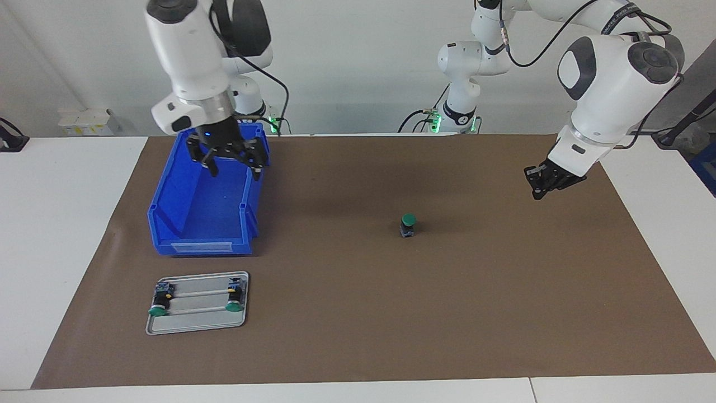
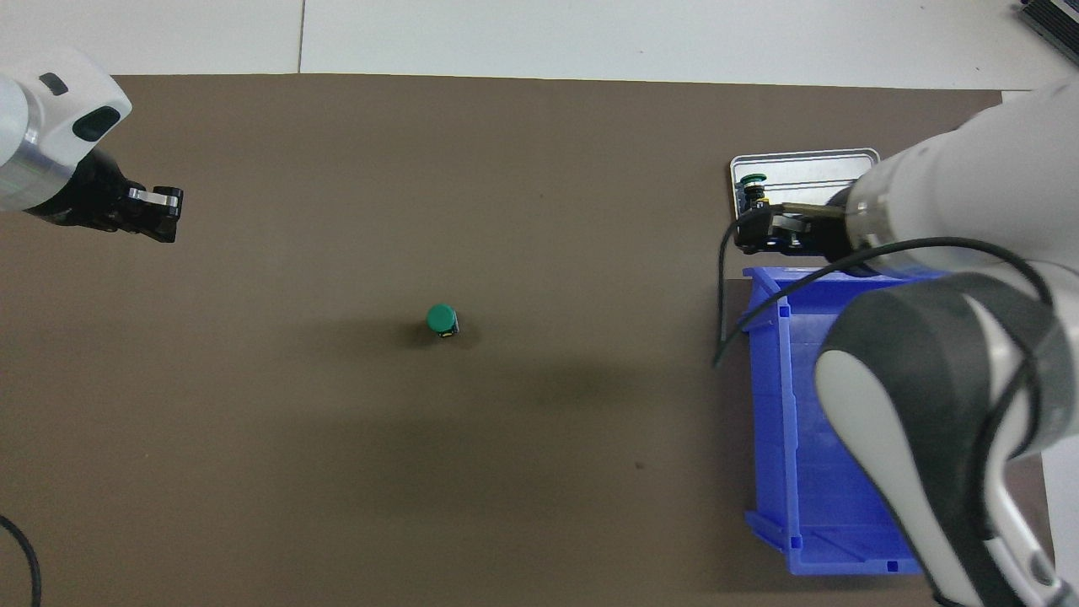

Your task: Place and press button with both arms

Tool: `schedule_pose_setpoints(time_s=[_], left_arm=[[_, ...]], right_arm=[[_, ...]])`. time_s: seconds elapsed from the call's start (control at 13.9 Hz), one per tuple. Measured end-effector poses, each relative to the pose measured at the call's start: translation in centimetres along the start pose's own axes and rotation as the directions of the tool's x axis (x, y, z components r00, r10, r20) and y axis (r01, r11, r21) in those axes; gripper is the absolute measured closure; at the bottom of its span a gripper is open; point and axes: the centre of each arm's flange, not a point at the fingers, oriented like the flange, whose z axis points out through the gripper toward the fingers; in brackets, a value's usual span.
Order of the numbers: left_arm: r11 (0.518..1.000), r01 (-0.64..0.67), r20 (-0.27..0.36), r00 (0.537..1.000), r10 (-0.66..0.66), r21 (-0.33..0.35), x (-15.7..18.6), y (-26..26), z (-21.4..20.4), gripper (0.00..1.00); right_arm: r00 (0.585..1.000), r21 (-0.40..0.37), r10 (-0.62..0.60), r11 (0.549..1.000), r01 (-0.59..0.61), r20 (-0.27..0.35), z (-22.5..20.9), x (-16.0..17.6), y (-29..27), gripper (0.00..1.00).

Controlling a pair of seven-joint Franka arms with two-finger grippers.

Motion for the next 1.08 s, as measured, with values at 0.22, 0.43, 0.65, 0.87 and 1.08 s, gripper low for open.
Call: schedule_pose_setpoints(time_s=[0.22, 0.43, 0.65, 0.87, 1.08], left_arm=[[0.999, -0.042, -0.022, 0.999, 0.042, 0.005, -0.4, 0.0, -2.2, 0.94], [0.994, -0.109, -0.057, 0.992, 0.110, 0.012, -1.2, -0.1, -4.2, 0.65], [0.993, -0.113, -0.066, 0.991, 0.114, 0.014, -1.5, -0.8, -4.8, 0.31], [0.994, -0.112, -0.066, 0.991, 0.113, 0.015, -1.5, -1.1, -4.7, 0.01], [0.993, -0.113, -0.061, 0.992, 0.114, 0.018, -1.5, -1.1, -4.7, 0.01]], right_arm=[[0.999, 0.041, 0.025, 0.999, -0.024, -0.030, 5.9, -2.6, -9.8, 0.00], [0.997, 0.125, 0.043, 0.992, -0.034, -0.070, 10.3, -5.5, -17.3, 0.00], [0.996, 0.155, -0.005, 0.988, 0.019, -0.091, 13.1, -8.5, -21.7, 0.00], [0.991, 0.172, -0.076, 0.980, 0.095, -0.111, 16.8, -12.1, -25.7, 0.00], [0.985, 0.172, -0.125, 0.975, 0.144, -0.115, 21.1, -15.4, -28.6, 0.00]])
